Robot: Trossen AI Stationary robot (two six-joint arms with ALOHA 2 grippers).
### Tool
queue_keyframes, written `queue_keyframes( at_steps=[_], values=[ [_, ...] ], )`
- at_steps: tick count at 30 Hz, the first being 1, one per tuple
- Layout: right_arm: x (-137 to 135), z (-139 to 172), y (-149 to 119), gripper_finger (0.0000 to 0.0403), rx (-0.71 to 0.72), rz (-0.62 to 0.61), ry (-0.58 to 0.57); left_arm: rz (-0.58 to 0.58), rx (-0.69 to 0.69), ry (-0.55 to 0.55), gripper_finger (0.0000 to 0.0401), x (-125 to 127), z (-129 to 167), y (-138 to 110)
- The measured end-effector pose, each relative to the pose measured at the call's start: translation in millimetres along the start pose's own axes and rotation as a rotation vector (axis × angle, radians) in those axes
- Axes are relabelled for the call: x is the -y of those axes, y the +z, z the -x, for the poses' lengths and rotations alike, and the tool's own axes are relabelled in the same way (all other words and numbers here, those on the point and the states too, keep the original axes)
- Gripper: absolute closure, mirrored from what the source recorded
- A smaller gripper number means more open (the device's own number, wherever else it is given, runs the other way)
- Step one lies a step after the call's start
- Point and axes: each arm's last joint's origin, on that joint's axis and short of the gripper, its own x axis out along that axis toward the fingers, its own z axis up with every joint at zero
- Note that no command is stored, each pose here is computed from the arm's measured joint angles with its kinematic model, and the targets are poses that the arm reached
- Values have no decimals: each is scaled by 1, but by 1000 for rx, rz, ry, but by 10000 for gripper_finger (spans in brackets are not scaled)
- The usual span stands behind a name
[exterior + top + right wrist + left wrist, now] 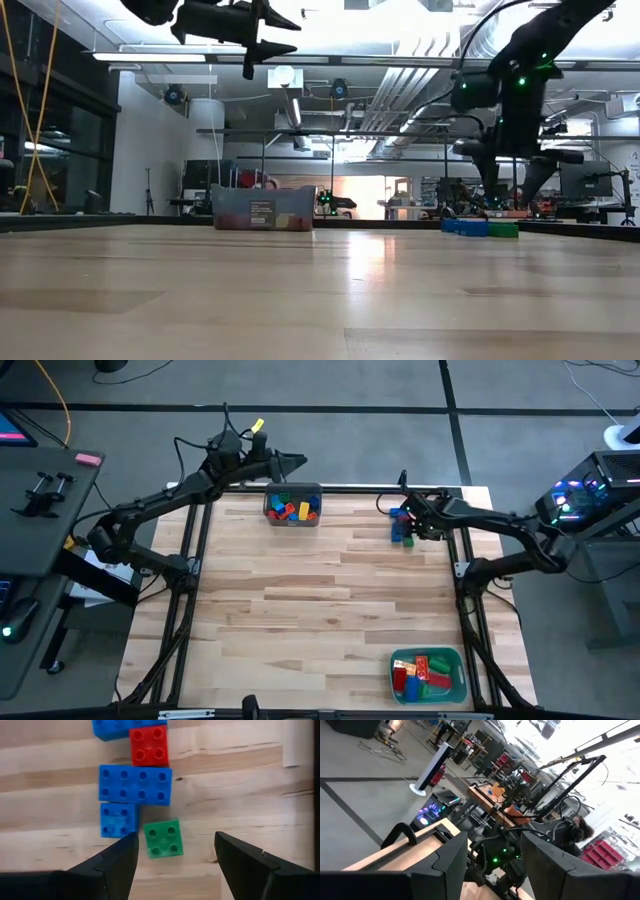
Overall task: Sort blocks by size
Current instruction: Put the green game piece into the black bin
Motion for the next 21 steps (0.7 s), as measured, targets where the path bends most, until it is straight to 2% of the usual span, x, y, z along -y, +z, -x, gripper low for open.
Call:
queue_keyframes(
  at_steps=[5, 13, 17, 21],
  values=[
    [-2, -15, -1, 155, -29, 23, -79, -23, 0, 0, 230, 0, 0, 0],
    [-3, -30, 0, 213, -18, 57, -172, -19, 0, 0, 230, 0, 0, 0],
    [-3, -30, 1, 241, 1, 73, -182, -16, -6, 4, 230, 0, 0, -1],
    [-8, -30, -1, 264, -14, 125, -135, -13, -9, 6, 230, -1, 0, -1]
  ],
)
